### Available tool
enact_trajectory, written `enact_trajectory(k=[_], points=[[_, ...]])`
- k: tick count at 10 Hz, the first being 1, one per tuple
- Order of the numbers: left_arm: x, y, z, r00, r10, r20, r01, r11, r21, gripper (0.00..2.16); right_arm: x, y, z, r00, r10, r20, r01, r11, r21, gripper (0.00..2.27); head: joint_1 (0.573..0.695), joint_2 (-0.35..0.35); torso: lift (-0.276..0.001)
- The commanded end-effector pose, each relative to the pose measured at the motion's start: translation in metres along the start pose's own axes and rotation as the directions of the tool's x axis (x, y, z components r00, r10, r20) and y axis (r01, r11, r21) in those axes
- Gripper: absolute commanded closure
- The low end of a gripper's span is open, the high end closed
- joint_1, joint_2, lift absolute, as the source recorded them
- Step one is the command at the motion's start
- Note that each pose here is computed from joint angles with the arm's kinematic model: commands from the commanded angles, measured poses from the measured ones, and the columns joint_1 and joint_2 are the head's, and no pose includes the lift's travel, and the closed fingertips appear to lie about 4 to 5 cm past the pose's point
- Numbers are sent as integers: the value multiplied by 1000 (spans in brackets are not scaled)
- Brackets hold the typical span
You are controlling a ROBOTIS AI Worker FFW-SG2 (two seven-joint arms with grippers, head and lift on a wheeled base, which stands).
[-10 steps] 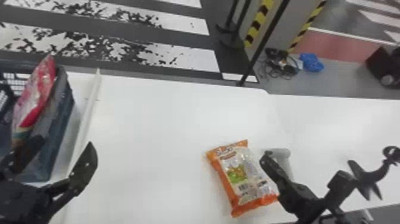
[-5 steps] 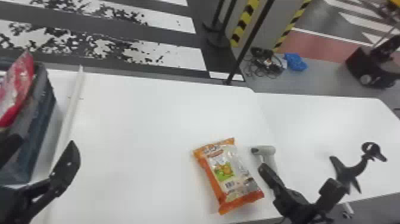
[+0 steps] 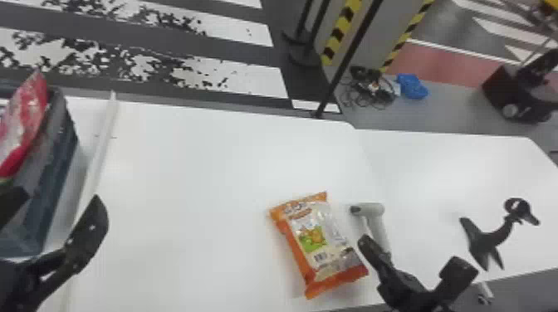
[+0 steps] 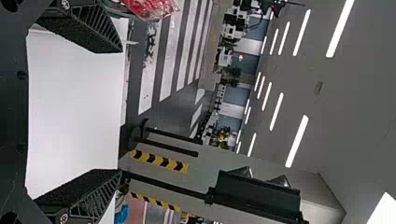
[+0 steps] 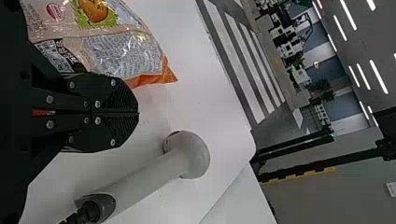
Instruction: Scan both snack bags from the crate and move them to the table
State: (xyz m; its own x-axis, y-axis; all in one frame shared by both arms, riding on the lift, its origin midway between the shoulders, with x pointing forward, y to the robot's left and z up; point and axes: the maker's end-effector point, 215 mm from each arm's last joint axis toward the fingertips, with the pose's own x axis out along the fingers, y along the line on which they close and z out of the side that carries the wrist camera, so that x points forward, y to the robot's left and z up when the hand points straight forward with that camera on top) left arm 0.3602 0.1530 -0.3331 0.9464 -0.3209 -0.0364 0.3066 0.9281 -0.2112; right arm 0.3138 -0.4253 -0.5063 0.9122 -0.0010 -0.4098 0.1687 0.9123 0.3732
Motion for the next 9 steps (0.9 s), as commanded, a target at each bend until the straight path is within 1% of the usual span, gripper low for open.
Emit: enact_trajectory(k=[1,4,7,9], points=[[0,-2,2,1000,-10,5,10,1000,1,76,0,-2,-4,1000,-4,0,4,1000,2,2256,695,-350,-87],[0,-2,2,1000,-12,4,12,1000,2,76,0,-3,-18,1000,-1,-17,1,1000,6,2256,695,-350,-87],[0,-3,3,1000,-13,6,13,1000,3,76,-5,11,-36,999,28,-43,-28,1000,10,2256,695,-350,-87],[0,-5,4,1000,-17,7,17,1000,2,76,-9,11,-35,999,30,-37,-30,1000,10,2256,695,-350,-87]])
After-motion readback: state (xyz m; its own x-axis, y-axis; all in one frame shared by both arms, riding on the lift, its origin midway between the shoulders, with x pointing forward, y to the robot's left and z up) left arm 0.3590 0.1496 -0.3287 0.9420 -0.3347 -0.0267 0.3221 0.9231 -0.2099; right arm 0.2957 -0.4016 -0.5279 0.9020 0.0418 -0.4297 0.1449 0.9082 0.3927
